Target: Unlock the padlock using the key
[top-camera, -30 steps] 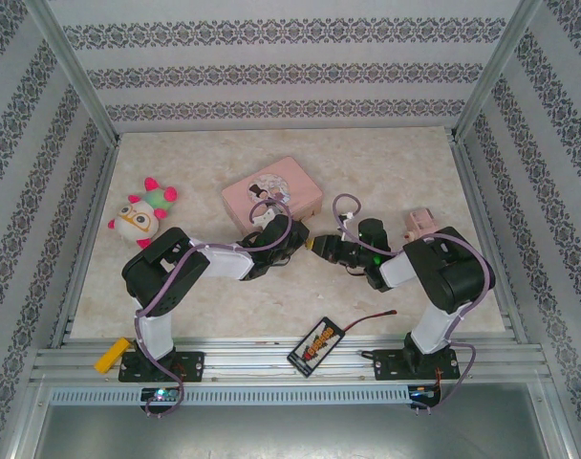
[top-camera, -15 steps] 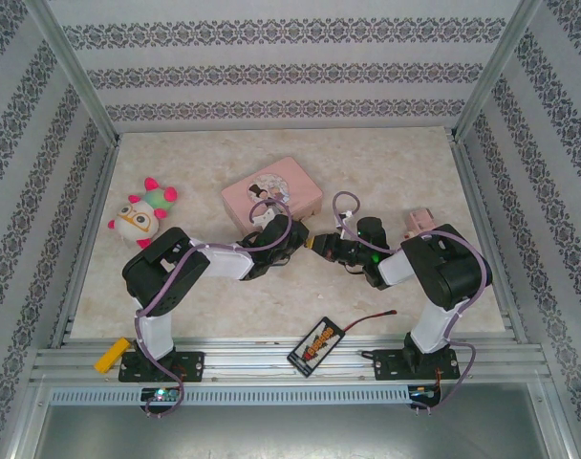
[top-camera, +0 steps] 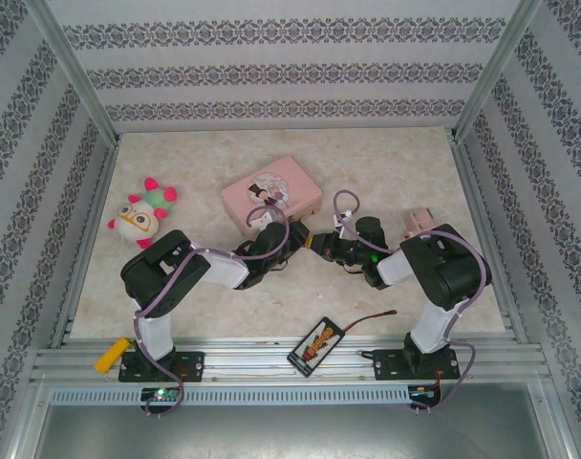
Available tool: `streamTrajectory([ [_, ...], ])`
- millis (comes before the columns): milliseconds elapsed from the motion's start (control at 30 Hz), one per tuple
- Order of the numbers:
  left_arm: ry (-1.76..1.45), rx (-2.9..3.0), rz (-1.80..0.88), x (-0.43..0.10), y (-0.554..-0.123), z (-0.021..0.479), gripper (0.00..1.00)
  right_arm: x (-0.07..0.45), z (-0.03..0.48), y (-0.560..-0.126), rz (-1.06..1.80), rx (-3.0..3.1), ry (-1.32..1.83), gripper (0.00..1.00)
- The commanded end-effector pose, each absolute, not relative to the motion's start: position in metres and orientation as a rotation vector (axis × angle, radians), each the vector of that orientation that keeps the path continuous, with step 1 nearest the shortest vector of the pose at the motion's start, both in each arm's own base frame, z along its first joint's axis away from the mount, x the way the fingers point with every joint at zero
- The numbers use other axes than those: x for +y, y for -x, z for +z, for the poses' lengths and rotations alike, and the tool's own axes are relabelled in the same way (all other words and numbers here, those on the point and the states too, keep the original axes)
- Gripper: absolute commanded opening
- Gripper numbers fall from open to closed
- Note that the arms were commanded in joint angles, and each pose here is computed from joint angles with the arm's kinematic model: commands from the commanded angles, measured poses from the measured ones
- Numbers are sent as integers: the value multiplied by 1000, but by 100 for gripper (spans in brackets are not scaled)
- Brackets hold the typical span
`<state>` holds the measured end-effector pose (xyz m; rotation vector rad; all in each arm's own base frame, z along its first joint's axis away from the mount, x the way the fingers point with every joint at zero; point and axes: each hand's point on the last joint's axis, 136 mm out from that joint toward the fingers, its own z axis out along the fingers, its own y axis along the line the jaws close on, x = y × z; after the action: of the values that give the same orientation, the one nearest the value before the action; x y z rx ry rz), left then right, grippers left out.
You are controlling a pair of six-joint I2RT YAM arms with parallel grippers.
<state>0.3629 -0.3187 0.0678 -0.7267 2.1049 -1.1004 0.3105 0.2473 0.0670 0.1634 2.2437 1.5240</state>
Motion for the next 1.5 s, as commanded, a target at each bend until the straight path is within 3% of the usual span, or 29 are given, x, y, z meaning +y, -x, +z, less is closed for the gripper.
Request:
streamTrajectory([
  [0, 746, 2034, -1173, -320, -357, 79, 39, 255, 87, -327, 1541, 2152, -135, 0],
  [733, 767, 2017, -1199, -320, -360, 71, 12, 253, 92, -332, 1565, 2142, -168, 0],
  [867, 748, 2031, -1202, -324, -360, 70, 0, 254, 95, -335, 1575, 2134, -184, 4],
  [1067, 708, 2042, -1188, -325, -359, 75, 0, 251, 96, -338, 1565, 2130, -219, 5],
  [1467, 654, 2059, -1139, -324, -360, 86, 0, 229, 86, -320, 1358, 2214, -194, 25],
])
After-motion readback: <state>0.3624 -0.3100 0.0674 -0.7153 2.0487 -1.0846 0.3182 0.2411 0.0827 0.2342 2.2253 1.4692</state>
